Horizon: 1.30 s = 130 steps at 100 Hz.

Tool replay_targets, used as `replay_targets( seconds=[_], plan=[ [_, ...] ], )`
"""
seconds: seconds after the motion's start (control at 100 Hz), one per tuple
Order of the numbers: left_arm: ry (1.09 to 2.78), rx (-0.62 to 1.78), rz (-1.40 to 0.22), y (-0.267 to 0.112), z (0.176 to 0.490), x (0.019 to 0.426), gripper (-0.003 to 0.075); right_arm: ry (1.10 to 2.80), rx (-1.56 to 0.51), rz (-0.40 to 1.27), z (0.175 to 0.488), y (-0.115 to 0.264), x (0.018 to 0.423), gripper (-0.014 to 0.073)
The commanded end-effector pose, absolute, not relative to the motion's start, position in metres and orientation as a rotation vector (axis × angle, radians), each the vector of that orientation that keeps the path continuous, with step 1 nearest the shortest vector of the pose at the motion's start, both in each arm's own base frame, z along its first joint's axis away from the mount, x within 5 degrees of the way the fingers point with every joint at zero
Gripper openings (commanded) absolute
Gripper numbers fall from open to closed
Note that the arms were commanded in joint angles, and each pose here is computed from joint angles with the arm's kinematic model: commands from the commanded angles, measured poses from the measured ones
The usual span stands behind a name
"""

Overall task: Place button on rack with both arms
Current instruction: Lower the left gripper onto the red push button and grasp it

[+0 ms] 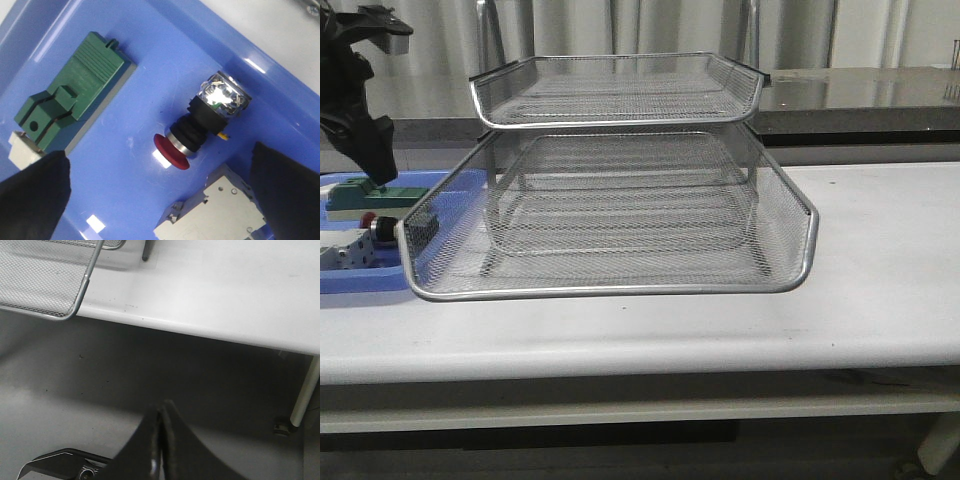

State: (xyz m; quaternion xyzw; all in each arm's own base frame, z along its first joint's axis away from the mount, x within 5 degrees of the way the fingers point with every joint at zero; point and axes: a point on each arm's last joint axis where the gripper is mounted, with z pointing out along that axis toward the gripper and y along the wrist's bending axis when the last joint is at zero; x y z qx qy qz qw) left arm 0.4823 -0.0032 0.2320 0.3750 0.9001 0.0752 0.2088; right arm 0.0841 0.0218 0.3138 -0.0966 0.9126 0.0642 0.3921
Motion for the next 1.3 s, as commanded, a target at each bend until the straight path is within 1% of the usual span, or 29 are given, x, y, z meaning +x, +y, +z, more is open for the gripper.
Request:
replay_targets(
  seconds=[0.0,0.14,0.31,0.83,1.19,1.29],
  plan=[
    [2.392,1.006,0.242,-0.005,0.265,0.483,0.0717,2.239,-0.235,0.159,0.326,0.022,0.087,-0.0059],
    [2.383,1.029,0.214,-0.009,0.255,0.487,0.0715,2.239,-0.235,0.159,0.326,0.022,0.087,-0.0059],
    [2.358,1.066,0.218,-0.009,0.254,0.489,0.0715,2.239,-0.235,0.159,0.326,0.022,0.087,-0.0059],
    [2.397,1.088,0.191,-0.012,0.22,0.498,0.0715,2.239,-0.235,0.159,0.326,0.022,0.087,-0.0059],
    [2.315,1.167,0.227,-0.027,0.218,0.503,0.0715,2.239,-0.235,0.159,0.326,0.022,0.087,-0.0059],
    [2.322,1.17,0.223,-0.027,0.215,0.503,0.069,2.239,-0.235,0.159,0.326,0.022,0.087,-0.0059]
  ],
)
